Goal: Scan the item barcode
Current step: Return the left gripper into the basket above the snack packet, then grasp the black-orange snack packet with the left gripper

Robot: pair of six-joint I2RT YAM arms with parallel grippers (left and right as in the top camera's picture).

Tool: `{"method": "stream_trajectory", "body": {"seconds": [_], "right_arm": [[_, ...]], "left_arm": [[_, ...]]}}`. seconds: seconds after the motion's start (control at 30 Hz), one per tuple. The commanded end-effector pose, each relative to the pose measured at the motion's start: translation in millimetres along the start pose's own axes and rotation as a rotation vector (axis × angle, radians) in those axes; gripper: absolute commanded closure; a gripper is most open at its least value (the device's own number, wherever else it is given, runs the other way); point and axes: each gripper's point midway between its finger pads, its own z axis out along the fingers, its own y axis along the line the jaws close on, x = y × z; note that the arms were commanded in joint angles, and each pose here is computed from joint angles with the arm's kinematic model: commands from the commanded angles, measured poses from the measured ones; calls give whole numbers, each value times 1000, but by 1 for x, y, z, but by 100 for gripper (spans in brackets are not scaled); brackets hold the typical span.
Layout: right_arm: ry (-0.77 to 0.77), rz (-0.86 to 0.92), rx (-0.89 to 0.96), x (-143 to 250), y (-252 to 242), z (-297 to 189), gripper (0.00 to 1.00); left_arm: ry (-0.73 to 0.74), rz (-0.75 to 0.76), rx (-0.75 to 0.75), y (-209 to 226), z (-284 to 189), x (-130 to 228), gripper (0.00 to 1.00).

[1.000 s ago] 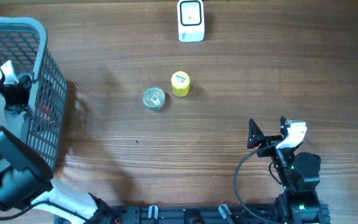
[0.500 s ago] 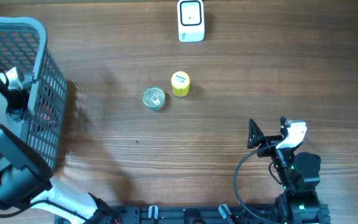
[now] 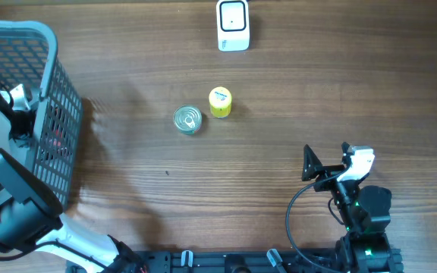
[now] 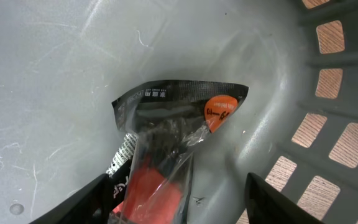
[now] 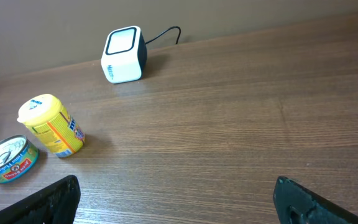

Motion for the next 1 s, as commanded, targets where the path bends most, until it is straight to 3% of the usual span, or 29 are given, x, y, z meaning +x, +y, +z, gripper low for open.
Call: {"method": "stream_trajectory", "body": {"seconds": [0.0, 0.07, 0.37, 0.5, 0.7, 0.97], "right_arm": [[-8, 8, 4, -2, -1, 0, 0], [-8, 8, 4, -2, -1, 0, 0], [-8, 8, 4, -2, -1, 0, 0], [-8, 8, 4, -2, -1, 0, 0], [-8, 8, 4, -2, -1, 0, 0], [-8, 8, 4, -2, -1, 0, 0]], "left_arm": [[33, 3, 4, 2, 11, 8, 41], [34, 3, 4, 2, 11, 8, 49], [30, 4, 4, 2, 11, 7, 67], [26, 5, 3, 2, 12, 6, 83], [23, 5, 8, 2, 12, 6, 95], [-2, -19, 13, 0, 7, -3, 96]]}}
